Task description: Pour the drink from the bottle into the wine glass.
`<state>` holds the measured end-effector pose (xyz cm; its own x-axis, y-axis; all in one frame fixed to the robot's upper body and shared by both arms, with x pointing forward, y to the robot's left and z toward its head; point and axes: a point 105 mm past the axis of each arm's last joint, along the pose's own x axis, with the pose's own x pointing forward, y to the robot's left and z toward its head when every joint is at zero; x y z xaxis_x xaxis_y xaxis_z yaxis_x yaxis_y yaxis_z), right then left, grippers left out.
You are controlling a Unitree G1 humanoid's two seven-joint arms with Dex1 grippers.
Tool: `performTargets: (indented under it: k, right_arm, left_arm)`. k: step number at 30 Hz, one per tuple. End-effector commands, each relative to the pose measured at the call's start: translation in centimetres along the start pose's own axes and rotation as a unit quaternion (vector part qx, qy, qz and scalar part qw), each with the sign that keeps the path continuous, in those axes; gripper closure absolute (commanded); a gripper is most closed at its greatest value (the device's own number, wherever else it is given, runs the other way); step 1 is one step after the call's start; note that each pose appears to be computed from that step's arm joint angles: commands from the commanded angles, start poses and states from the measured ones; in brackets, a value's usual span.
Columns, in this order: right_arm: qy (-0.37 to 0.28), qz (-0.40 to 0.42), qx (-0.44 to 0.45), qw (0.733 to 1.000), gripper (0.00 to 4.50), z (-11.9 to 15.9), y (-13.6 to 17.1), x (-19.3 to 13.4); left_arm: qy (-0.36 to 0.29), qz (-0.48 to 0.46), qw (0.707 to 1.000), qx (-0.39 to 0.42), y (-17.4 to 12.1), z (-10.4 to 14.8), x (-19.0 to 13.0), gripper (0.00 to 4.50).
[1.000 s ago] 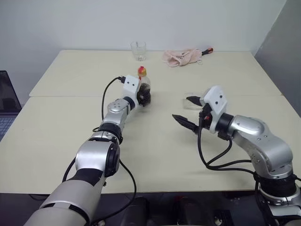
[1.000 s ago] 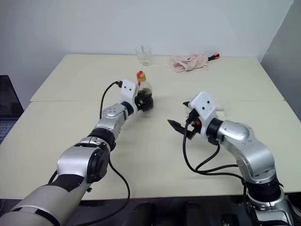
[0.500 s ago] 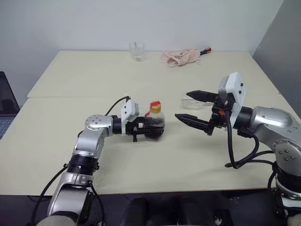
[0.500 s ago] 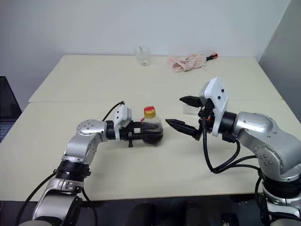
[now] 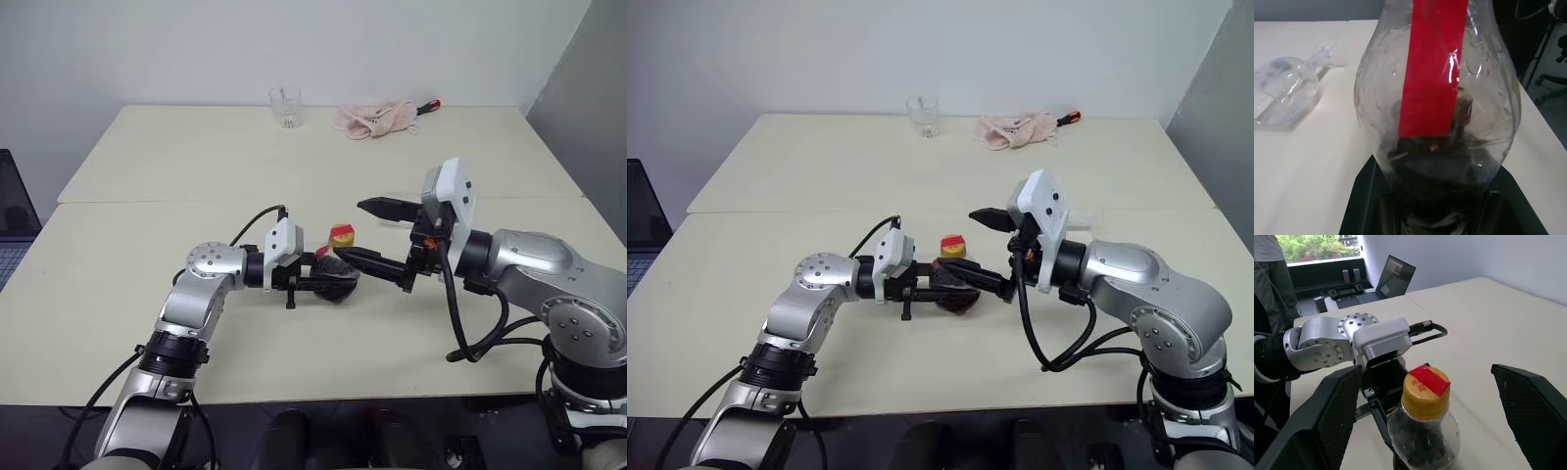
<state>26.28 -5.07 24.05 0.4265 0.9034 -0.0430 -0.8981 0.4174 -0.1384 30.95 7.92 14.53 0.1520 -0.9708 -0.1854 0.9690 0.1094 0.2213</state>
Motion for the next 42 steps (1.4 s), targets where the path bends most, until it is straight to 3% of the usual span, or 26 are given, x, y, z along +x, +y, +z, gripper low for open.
performTargets:
  k: [1, 11, 15, 32, 35, 39, 42]
  right_arm:
    - [-0.015, -0.005, -0.011, 1.0, 0.0, 0.6, 0.18, 0.36]
    - [-0.025, -0.018, 0.007, 1.0, 0.0, 0.21, -0.14, 0.92]
    - [-0.025, -0.016, 0.007, 1.0, 1.22, 0.25, -0.13, 0.88]
    - [-0.014, -0.013, 0.009, 1.0, 1.25, -0.16, -0.28, 1.03]
    - [-0.013, -0.013, 0.009, 1.0, 1.82, -0.24, -0.31, 1.07]
    - [-0.012, -0.011, 0.009, 1.0, 3.17, -0.29, -0.27, 1.13]
    - [-0.016, -0.007, 0.008, 1.0, 3.24, -0.07, -0.28, 1.1]
  left_arm:
    - [-0.021, 0.003, 0.999, 0.04, 0.08, 1.64, 0.3, 3.44]
    - [-0.033, 0.007, 0.999, 0.038, -0.21, 1.8, 0.61, 3.52]
    - [-0.035, 0.008, 0.999, 0.036, -0.3, 1.77, 0.7, 3.55]
    - [-0.043, 0.014, 0.998, 0.037, -0.26, 2.01, 0.83, 3.6]
    - [-0.044, 0.014, 0.998, 0.035, -0.36, 1.97, 0.84, 3.6]
    - [-0.046, 0.014, 0.998, 0.034, -0.41, 1.98, 0.84, 3.6]
    - [-0.047, 0.014, 0.998, 0.032, -0.46, 1.99, 0.9, 3.6]
